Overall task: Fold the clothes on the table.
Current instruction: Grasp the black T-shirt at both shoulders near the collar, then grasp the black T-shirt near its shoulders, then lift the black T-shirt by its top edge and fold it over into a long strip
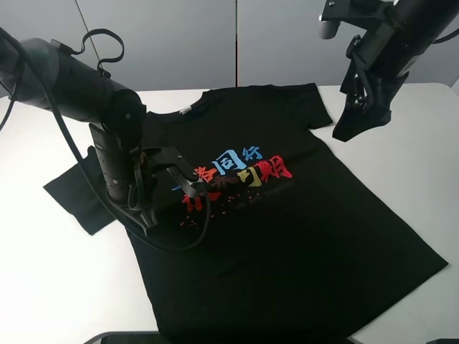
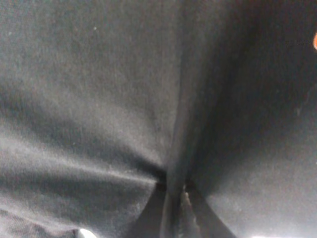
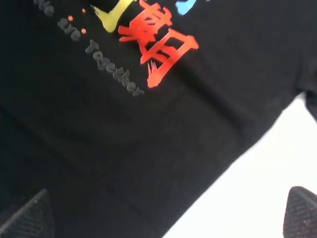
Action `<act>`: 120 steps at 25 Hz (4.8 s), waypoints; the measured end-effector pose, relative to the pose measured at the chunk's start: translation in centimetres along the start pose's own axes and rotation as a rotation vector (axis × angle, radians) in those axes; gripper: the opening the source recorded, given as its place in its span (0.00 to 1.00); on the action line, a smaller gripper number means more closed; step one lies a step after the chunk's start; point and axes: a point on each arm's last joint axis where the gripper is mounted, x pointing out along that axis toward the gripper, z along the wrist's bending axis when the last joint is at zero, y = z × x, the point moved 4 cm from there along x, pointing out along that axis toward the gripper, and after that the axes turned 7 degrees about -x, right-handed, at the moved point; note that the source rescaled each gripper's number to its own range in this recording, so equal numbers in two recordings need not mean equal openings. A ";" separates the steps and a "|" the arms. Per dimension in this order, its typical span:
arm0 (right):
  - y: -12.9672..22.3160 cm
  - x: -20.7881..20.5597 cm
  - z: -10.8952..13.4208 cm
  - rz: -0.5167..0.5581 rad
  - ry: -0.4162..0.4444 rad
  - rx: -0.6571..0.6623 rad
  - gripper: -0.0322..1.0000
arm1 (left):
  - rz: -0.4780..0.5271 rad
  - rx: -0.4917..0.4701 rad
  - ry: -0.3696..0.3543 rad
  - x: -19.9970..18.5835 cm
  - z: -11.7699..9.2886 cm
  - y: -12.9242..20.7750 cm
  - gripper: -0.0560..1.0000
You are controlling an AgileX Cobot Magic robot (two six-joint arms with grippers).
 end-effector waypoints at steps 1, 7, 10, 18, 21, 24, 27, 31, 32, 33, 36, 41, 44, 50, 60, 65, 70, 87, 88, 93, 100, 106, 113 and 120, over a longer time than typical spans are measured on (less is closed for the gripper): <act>0.0 0.9 -0.1 0.019 -0.014 -0.009 1.00 | 0.000 0.000 0.000 0.0 0.0 0.0 0.06; -1.2 5.3 -0.2 0.111 -0.036 -0.133 1.00 | 0.000 -0.001 0.001 0.0 0.0 0.0 0.06; -2.3 6.4 -0.6 0.123 0.030 -0.218 1.00 | 0.000 0.001 0.001 0.0 0.0 0.0 0.06; -3.9 8.5 -3.5 0.112 0.118 -0.258 1.00 | 0.000 0.020 0.002 0.0 0.0 0.0 0.06; -3.9 10.7 -4.0 0.132 0.082 -0.259 1.00 | 0.000 0.022 0.002 0.0 0.0 0.0 0.06; -2.9 12.4 -4.0 0.133 0.018 -0.219 1.00 | 0.000 0.022 0.002 0.0 0.0 0.0 0.06; -1.6 12.9 -4.6 0.097 -0.023 -0.152 1.00 | 0.000 0.022 0.002 0.0 0.0 0.0 0.06; -1.3 12.9 -4.9 0.068 -0.034 -0.163 1.00 | 0.000 0.022 0.002 0.0 0.0 0.0 0.06; -1.4 13.1 -4.9 0.064 -0.039 -0.169 1.00 | 0.000 0.022 0.002 0.0 0.0 0.0 0.06; -1.4 13.4 -5.0 0.064 -0.040 -0.179 1.00 | 0.000 0.022 0.002 0.0 0.0 0.0 0.06; -1.2 14.5 -5.1 0.068 -0.041 -0.192 1.00 | 0.000 0.022 0.002 0.0 0.0 0.0 0.06; -1.2 15.3 -5.3 0.072 -0.038 -0.197 1.00 | 0.000 0.022 0.002 0.0 0.0 0.0 0.06; -1.1 15.7 -5.4 0.075 -0.039 -0.203 1.00 | 0.000 0.021 0.003 0.0 0.0 0.0 0.06; -0.6 16.4 -5.3 0.094 -0.056 -0.208 1.00 | 0.003 0.021 0.003 0.1 0.0 0.0 0.06; -0.5 16.8 -5.2 0.103 -0.081 -0.207 0.93 | 0.005 0.030 0.004 0.1 0.0 0.1 0.06; -0.5 16.8 -4.8 0.104 -0.112 -0.194 0.46 | 0.005 0.028 0.004 0.1 0.0 0.1 0.06; -0.5 16.8 -4.8 0.104 -0.113 -0.184 0.05 | 0.005 0.026 0.004 0.1 0.0 0.1 0.06; -1.6 12.2 -5.9 0.059 0.018 -0.084 0.03 | -0.065 0.040 -0.028 -2.1 0.3 -0.1 0.06; -1.8 11.2 -6.0 0.048 0.042 -0.082 0.03 | -0.089 0.047 -0.042 -2.9 0.4 -0.1 0.06; -2.6 6.8 -6.2 0.000 0.130 -0.055 0.03 | -0.237 0.056 -0.125 -8.3 1.0 0.3 0.06; -3.0 -0.1 -5.6 -0.064 0.253 -0.019 0.03 | -0.362 0.040 -0.254 -17.6 2.4 1.0 0.06; -2.3 -6.5 -3.8 -0.085 0.361 0.022 0.03 | -0.414 0.017 -0.358 -23.7 3.6 1.5 0.06; -0.7 -12.3 -0.7 -0.097 0.432 0.062 0.03 | -0.468 -0.006 -0.395 -27.3 4.0 1.5 0.06; -0.1 -12.9 0.8 -0.082 0.378 0.099 0.03 | -0.470 0.013 -0.401 -27.6 4.0 1.4 0.06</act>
